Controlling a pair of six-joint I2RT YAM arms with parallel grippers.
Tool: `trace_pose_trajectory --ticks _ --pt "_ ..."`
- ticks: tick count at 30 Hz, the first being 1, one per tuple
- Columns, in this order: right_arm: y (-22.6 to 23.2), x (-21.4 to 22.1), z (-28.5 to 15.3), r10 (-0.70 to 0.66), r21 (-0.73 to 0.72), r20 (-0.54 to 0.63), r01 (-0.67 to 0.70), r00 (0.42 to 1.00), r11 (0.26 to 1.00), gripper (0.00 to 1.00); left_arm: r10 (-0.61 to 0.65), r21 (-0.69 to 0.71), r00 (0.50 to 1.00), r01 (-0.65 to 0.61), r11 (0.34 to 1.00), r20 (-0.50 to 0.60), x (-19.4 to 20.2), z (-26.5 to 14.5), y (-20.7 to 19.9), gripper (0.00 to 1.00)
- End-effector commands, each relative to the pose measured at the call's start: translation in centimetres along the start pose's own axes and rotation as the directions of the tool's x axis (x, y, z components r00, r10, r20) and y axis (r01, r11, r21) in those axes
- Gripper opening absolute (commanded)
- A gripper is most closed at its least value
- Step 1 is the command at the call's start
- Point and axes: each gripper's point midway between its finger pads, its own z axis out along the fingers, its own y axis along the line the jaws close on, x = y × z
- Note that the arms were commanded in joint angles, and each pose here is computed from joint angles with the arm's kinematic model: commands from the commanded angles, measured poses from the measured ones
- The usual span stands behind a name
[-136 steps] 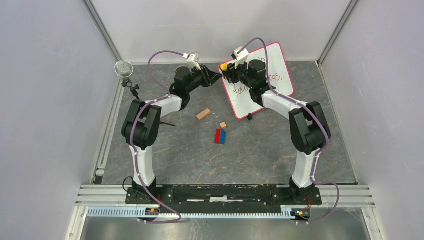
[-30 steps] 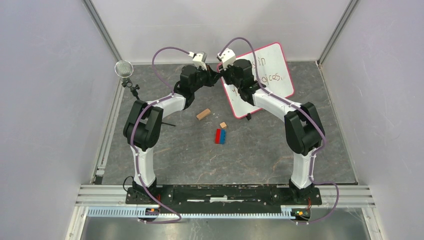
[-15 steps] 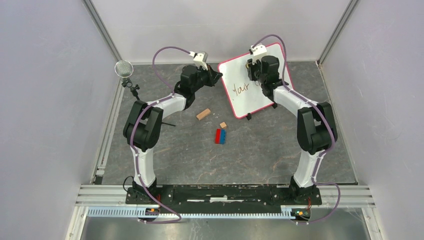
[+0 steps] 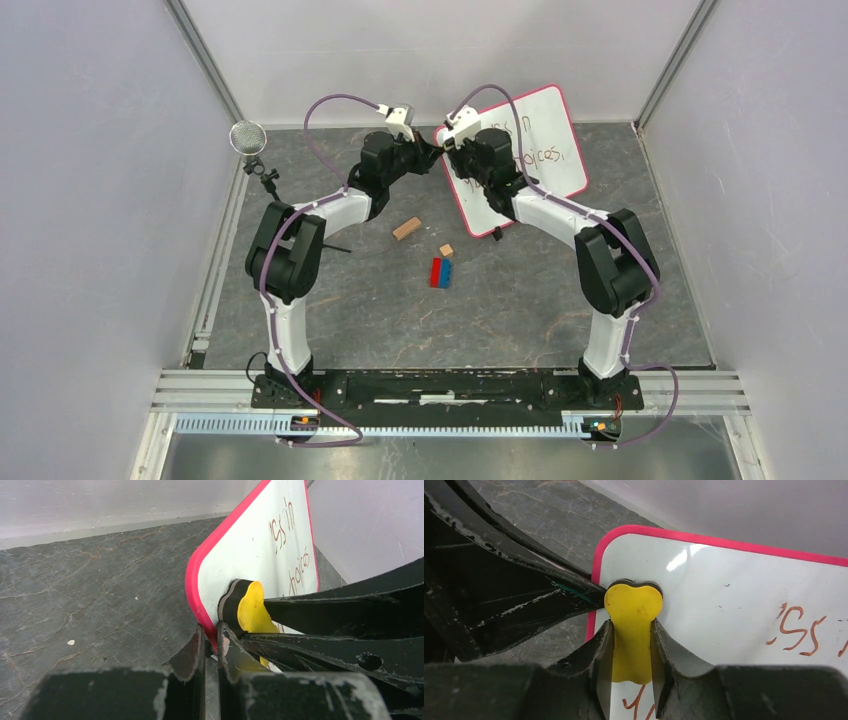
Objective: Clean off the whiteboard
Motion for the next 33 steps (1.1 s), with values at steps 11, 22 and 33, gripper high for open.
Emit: trace_pose_trajectory --ticks 11,22,33 --pt "-4.6 6.6 -3.0 0.120 0.085 -0.107 -0.111 0.987 0.990 0.00 0.105 0.101 0.994 -0.106 0.989 0.017 -0.8 -0.4 -3.3 0.02" --pt "2.3 4.5 -2.8 -0.033 -0.076 -0.066 0.028 0.997 0.997 0.00 0.102 0.104 0.995 -0.103 0.989 0.017 -0.7 -0.4 -3.4 0.02" --pt "-2.2 8.0 -3.0 0.121 0.096 -0.075 -0.114 0.990 0.989 0.00 0.107 0.101 0.994 -0.108 0.989 0.012 -0.6 -0.4 -3.3 0.02"
